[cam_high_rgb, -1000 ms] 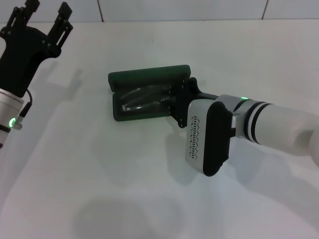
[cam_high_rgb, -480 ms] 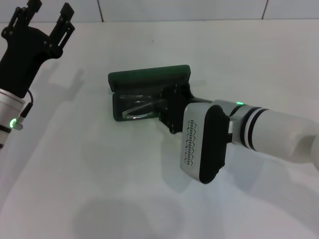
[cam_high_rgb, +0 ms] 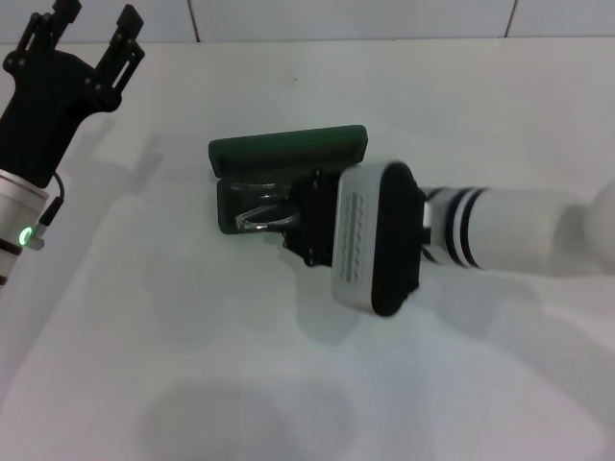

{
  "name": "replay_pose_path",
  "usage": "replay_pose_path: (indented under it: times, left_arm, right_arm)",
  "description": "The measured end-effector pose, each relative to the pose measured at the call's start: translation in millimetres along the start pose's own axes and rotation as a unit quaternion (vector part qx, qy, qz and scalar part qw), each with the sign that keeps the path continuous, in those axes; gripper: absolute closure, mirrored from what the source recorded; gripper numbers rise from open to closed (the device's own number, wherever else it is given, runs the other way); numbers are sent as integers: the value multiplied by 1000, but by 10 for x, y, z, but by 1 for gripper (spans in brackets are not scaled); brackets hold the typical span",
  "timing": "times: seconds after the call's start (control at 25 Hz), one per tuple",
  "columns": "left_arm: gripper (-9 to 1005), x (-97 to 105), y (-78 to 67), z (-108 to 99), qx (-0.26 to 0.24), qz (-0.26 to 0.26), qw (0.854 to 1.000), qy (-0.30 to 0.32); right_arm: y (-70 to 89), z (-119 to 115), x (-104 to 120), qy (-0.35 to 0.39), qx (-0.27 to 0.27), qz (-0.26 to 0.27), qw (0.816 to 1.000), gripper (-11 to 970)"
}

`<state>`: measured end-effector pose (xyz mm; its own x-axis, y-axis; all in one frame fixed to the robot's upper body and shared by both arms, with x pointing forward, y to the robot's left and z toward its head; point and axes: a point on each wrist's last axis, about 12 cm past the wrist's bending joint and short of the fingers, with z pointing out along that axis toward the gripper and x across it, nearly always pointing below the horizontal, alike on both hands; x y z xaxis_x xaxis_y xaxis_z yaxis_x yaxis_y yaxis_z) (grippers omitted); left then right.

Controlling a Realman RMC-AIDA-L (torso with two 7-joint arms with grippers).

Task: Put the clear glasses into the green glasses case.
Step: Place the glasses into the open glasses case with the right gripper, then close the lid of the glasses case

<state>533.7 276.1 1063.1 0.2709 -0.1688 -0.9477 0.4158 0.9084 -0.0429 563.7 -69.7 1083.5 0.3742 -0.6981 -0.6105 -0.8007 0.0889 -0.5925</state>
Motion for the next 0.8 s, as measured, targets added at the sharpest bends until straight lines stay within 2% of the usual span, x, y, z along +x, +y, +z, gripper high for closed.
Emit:
replay_pose_path:
  times: [0.32, 0.56, 0.68, 0.8]
  left_arm:
    - [273, 0, 2, -6, -1, 0, 1000, 0]
    - [273, 2, -1, -9, -1, 0, 1000, 0]
    - [273, 3, 1, -22, -2, 0, 1000, 0]
    - [273, 1, 19, -58, -6, 2, 1000, 1]
  right_arm:
    - [-216, 115, 78, 21, 6, 34, 999, 710]
    - [-240, 101, 68, 20, 25, 33, 999, 710]
    - [-213, 73, 31, 5, 6, 41, 999, 710]
    - [-203, -48, 14, -23, -26, 59, 998, 710]
